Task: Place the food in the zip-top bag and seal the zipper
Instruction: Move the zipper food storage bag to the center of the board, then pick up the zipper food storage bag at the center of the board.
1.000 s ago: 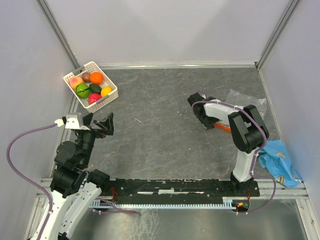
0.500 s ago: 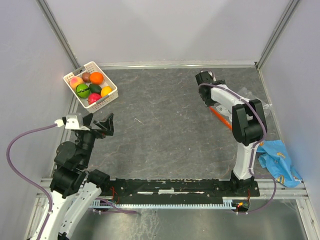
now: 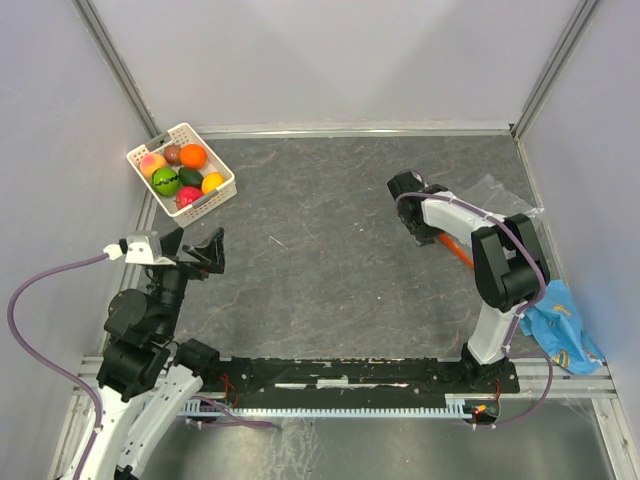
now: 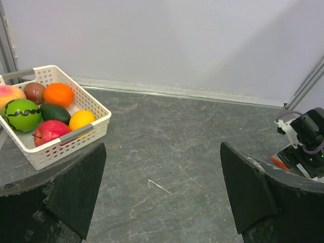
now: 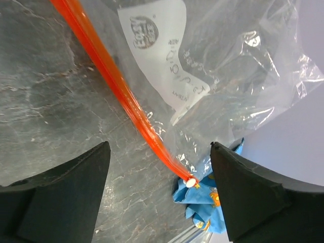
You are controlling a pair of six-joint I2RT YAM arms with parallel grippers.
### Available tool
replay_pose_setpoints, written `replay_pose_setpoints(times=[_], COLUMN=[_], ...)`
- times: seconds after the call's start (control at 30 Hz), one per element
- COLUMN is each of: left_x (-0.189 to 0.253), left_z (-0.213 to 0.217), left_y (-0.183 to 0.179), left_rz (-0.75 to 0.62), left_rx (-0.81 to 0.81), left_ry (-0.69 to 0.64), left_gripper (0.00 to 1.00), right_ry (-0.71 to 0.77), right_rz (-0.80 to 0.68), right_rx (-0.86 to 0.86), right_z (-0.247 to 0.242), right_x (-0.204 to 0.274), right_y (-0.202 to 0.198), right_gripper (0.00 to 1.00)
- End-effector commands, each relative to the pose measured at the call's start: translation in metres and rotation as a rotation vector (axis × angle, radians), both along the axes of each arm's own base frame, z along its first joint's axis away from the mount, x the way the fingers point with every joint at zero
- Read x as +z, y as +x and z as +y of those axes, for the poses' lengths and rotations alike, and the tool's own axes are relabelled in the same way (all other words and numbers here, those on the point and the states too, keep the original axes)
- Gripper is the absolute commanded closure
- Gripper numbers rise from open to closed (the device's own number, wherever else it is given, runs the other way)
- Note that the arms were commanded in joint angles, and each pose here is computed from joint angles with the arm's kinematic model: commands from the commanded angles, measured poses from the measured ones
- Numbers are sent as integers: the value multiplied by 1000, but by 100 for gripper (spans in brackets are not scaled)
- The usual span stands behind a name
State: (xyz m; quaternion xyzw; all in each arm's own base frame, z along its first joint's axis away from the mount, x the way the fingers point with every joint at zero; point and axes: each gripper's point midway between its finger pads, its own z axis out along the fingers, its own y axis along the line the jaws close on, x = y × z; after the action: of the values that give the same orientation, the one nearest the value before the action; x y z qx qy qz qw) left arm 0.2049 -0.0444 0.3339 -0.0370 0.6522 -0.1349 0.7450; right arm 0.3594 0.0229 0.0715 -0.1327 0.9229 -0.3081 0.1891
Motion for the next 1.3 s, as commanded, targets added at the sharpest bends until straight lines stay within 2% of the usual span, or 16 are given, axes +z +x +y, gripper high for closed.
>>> replay_pose_setpoints(times=[0.0, 0.3, 0.77, 1.03, 1.2, 1.27], left_x=[14, 15, 13, 11, 6, 4], left_z=[4, 6, 5, 4, -2, -3], left_y=[-4, -6, -4, -2, 3, 4], left_rz=[-49, -56, -48, -40, -24, -14], left_rx=[10, 17, 18, 15, -2, -2], left_ry=[-21, -24, -20, -16, -9, -12], left_gripper=[0, 1, 0, 0, 1, 1], right_ry=[-90, -209, -408, -455, -468, -472], right_rz=[-68, -74, -57, -61, -74, -87], right_rx=[-41, -26, 2, 6, 3, -3], right_z=[-14, -22, -28, -29, -28, -28], right_x=[9, -4, -14, -16, -17, -14], right_y=[0, 6, 10, 13, 13, 13], right_gripper=[15, 32, 46, 55, 64, 70])
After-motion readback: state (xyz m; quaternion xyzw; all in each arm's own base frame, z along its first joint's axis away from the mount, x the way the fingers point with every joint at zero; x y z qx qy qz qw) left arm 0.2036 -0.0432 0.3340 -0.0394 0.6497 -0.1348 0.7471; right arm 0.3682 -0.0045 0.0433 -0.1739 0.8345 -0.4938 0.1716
